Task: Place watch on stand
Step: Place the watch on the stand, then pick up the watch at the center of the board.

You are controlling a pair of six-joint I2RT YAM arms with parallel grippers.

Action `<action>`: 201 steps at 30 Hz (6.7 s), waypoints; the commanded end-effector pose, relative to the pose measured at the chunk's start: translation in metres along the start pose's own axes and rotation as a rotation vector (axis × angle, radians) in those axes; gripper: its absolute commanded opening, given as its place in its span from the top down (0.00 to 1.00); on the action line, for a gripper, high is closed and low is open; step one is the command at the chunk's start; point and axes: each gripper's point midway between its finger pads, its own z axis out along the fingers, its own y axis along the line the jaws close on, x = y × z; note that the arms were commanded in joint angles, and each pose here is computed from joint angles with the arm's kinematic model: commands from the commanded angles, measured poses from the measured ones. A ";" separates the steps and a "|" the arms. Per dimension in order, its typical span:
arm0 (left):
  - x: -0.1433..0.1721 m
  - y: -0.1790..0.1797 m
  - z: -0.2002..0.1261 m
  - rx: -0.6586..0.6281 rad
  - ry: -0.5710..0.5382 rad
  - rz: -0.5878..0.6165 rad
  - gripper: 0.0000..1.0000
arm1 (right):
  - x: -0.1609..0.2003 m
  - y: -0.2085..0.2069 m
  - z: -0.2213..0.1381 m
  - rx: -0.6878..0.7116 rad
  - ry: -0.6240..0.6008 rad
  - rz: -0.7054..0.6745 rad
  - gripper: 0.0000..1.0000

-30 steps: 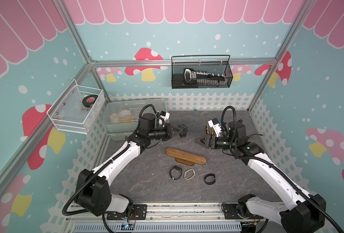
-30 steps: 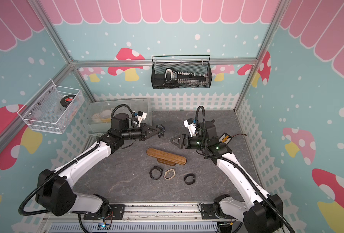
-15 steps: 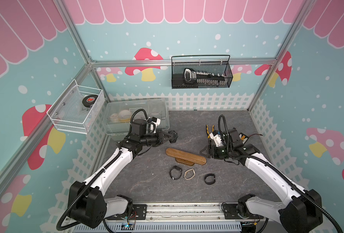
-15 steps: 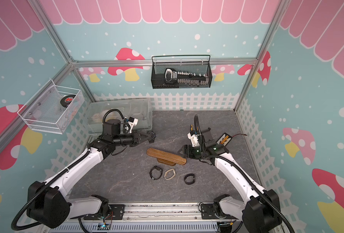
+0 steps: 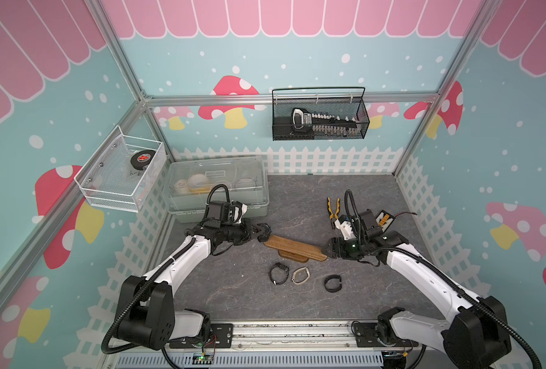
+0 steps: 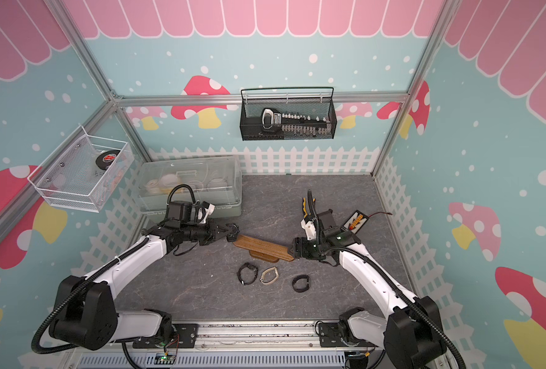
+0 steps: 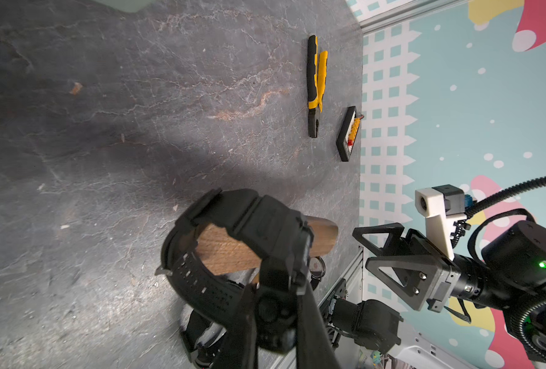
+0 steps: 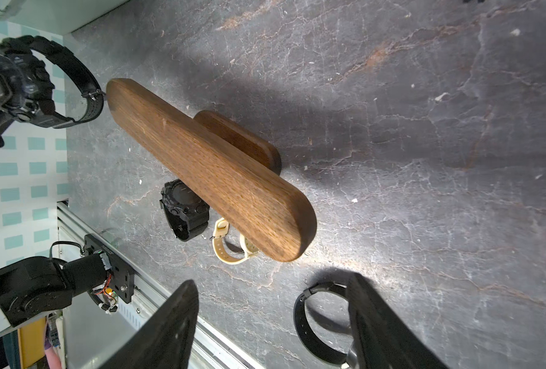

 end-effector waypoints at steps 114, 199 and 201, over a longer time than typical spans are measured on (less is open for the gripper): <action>0.052 -0.035 0.080 0.011 0.199 0.057 0.79 | -0.003 -0.001 0.033 -0.036 0.076 -0.009 0.43; 0.163 -0.111 0.114 -0.123 0.395 0.423 0.69 | 0.069 -0.064 0.015 0.206 0.106 0.044 0.43; 0.161 -0.112 0.112 -0.128 0.384 0.433 0.70 | 0.075 -0.065 0.015 0.208 0.123 0.058 0.43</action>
